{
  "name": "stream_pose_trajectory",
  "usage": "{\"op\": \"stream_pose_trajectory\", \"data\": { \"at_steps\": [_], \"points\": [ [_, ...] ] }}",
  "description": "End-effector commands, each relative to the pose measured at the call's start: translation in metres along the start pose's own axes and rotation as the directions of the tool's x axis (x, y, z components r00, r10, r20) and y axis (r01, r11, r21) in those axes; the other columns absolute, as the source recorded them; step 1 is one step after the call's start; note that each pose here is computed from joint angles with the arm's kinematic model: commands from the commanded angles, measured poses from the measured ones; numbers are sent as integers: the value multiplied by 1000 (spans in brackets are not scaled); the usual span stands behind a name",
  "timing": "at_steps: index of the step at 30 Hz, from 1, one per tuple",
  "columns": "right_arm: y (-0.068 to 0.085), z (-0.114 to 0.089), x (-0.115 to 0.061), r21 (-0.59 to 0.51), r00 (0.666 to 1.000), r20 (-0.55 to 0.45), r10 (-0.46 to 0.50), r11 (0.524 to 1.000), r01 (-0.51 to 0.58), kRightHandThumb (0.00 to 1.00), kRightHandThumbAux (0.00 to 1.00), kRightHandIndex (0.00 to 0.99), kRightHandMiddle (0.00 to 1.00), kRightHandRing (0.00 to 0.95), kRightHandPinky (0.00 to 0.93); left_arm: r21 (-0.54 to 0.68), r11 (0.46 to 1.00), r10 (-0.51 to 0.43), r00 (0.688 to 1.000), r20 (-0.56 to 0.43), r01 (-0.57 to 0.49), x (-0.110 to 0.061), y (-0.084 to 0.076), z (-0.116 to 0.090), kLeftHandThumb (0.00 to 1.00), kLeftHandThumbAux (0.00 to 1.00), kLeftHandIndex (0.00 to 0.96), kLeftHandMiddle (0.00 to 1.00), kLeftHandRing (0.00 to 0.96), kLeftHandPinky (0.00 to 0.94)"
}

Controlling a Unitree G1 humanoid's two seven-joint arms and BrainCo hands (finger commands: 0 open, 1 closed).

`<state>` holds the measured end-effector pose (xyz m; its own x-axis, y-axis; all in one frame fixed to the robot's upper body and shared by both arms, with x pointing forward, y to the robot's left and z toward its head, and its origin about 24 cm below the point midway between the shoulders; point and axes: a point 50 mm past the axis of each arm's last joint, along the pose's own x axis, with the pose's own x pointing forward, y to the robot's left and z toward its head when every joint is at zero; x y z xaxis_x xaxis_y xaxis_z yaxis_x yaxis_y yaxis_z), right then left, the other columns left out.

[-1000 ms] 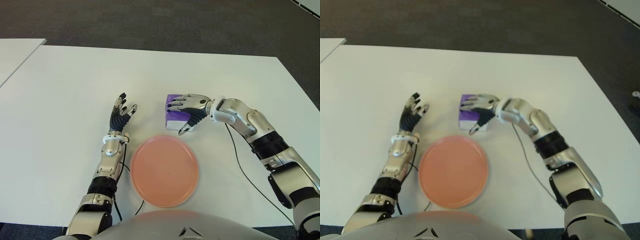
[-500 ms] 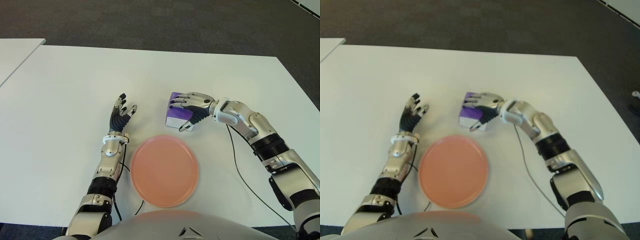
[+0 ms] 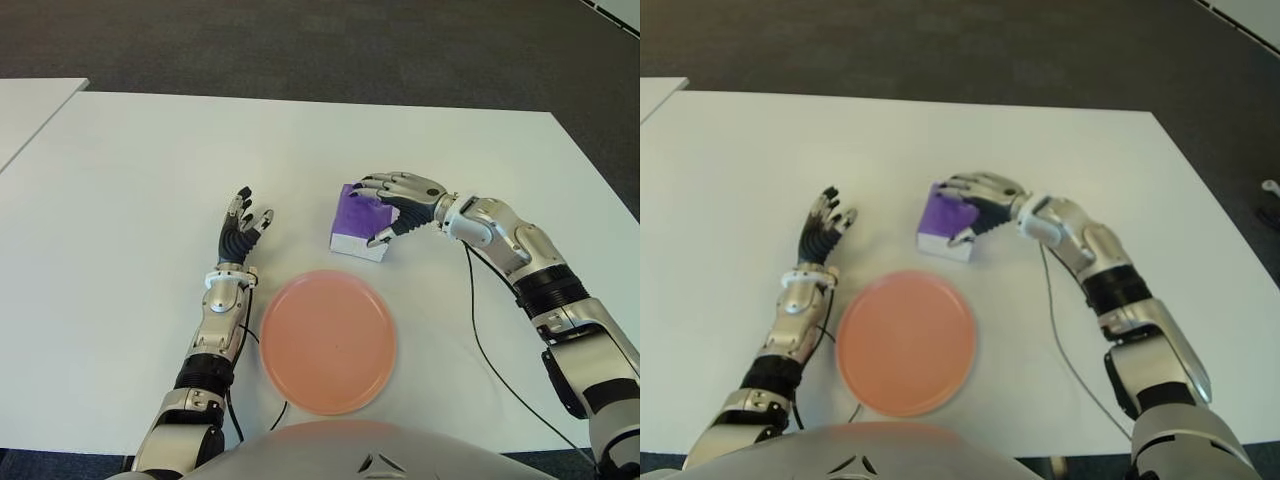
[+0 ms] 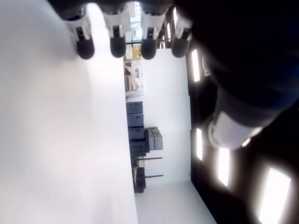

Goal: Put the tissue paper into the plate.

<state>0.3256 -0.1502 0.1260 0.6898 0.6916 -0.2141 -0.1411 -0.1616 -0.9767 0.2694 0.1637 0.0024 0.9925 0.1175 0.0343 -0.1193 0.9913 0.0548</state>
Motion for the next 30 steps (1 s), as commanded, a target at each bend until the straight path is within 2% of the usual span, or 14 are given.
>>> {"op": "stream_pose_trajectory", "data": {
  "at_steps": [1,10,30],
  "points": [
    [-5,-3,-4,22,998,-12,-54,998,54,316,319,0,0,0,0,5,1000,-5,1000,-15,5,-5,1,-4,209,650,86,69,42,30],
    [-12,-7,-7,49,992,-24,-123,991,124,319,331,0,0,0,0,4,1000,-12,1000,-17,12,-6,2,-5,195,667,82,60,30,13],
    [-17,-4,-11,73,994,-11,-113,991,113,321,340,0,0,0,0,14,1000,-8,1000,-12,8,-8,3,-8,189,680,93,66,35,34]
  ]
}}
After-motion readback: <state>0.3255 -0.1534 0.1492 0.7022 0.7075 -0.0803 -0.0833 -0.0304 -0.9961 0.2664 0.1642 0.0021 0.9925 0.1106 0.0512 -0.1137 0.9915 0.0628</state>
